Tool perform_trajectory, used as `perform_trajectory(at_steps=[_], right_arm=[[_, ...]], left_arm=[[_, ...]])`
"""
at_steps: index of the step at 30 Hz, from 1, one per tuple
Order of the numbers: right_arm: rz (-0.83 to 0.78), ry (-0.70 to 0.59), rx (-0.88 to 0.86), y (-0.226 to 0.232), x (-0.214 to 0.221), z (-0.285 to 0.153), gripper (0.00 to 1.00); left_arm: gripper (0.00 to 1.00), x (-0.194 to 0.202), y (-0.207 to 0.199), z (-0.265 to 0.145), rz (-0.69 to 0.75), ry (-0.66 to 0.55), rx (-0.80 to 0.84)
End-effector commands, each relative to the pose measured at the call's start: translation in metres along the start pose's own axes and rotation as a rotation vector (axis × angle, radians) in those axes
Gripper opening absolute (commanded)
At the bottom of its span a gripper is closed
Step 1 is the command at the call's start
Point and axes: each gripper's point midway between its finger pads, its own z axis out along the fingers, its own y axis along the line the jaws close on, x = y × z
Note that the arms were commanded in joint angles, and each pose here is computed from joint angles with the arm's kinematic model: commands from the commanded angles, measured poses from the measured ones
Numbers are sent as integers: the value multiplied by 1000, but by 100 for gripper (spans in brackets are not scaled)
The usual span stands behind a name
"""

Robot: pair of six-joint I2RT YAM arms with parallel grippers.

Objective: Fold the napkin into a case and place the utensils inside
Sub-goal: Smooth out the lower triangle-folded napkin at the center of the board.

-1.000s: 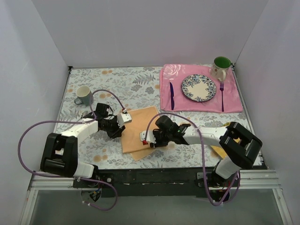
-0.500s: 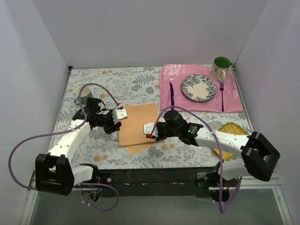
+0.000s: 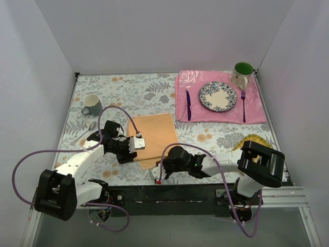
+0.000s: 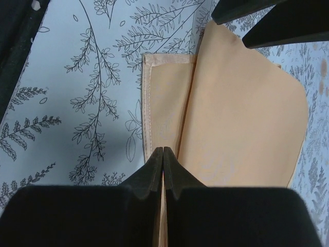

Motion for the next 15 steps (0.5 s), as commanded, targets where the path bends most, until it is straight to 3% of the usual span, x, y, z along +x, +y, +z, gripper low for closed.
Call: perform_trajectory(at_steps=[1, 15], right_arm=[[-60, -55, 114, -33, -23, 8, 6], [-24, 3, 44, -6, -6, 30, 5]], left_arm=[[47, -1, 6, 4, 26, -10, -28], [42, 12, -1, 10, 10, 26, -4]])
